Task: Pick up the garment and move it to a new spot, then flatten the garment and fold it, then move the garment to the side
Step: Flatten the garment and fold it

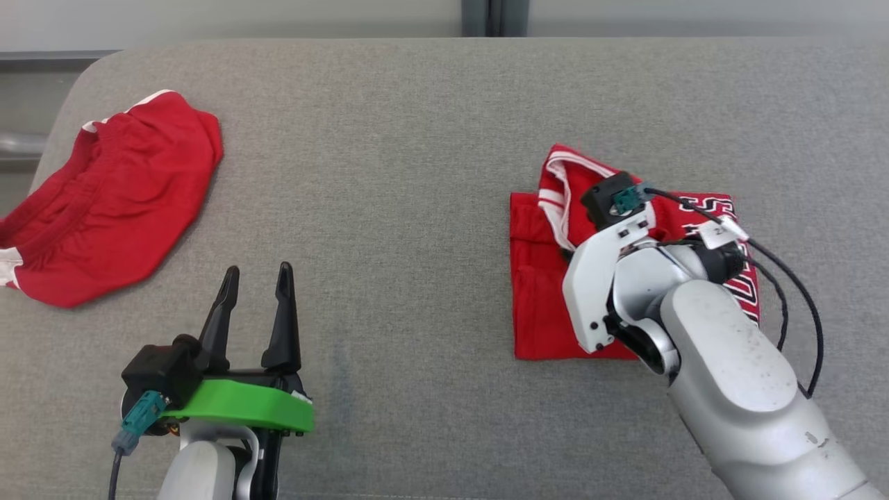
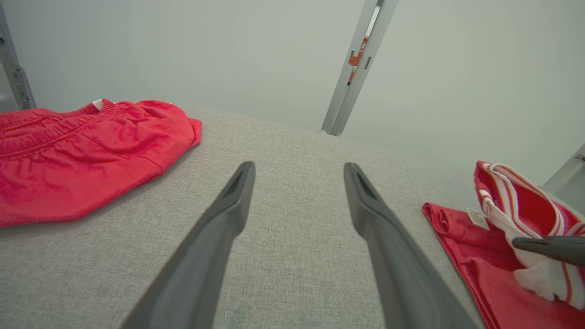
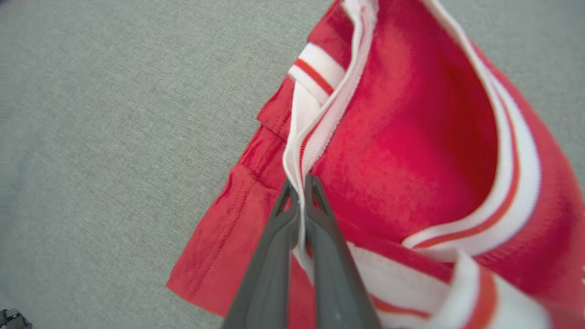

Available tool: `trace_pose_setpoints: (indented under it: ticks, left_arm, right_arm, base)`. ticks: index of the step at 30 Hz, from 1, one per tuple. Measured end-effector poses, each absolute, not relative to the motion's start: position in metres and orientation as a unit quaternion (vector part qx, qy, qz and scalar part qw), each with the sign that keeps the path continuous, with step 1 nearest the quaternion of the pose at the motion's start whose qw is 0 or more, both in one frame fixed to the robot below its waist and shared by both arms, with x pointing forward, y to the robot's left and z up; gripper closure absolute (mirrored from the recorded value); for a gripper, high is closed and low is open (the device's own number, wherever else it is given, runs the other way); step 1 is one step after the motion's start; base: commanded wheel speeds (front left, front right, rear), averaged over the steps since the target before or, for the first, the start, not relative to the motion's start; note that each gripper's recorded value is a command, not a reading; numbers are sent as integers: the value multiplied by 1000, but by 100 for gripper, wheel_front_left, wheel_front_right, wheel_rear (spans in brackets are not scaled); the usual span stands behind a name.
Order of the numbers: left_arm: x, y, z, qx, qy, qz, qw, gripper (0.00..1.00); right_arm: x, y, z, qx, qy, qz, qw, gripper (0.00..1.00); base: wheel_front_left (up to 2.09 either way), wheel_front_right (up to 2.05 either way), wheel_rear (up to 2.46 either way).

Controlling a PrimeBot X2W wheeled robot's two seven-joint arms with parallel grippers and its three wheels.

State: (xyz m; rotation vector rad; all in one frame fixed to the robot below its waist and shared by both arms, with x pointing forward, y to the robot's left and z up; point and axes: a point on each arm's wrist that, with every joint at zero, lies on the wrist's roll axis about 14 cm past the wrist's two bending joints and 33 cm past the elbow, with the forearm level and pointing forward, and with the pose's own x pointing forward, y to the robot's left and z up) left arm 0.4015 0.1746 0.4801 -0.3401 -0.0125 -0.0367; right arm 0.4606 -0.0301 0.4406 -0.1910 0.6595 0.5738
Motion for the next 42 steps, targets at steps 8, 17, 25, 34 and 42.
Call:
trace_pose_setpoints:
  ticks: [8, 17, 25, 34, 42]
  left_arm:
    - [396, 186, 481, -167, -8, -2, 986, 0]
    - [396, 187, 484, -170, -13, 0, 985, 0]
    - [397, 177, 490, -169, -20, -17, 985, 0]
    - [396, 165, 498, -171, -28, -36, 984, 0]
    - [397, 154, 500, -173, -26, -51, 983, 0]
  right_arm:
    - [452, 3, 419, -91, 344, 317, 879, 100]
    - [461, 21, 457, 24, 281, 328, 901, 0]
    - [479, -4, 546, 108, 130, 314, 934, 0]
    - [473, -113, 556, 44, 22, 174, 984, 0]
    - [440, -173, 536, 38, -23, 80, 996, 0]
  base:
    - [0, 0, 0]
    - [0, 0, 0]
    - [0, 0, 0]
    - [0, 0, 0]
    - [0, 0, 0]
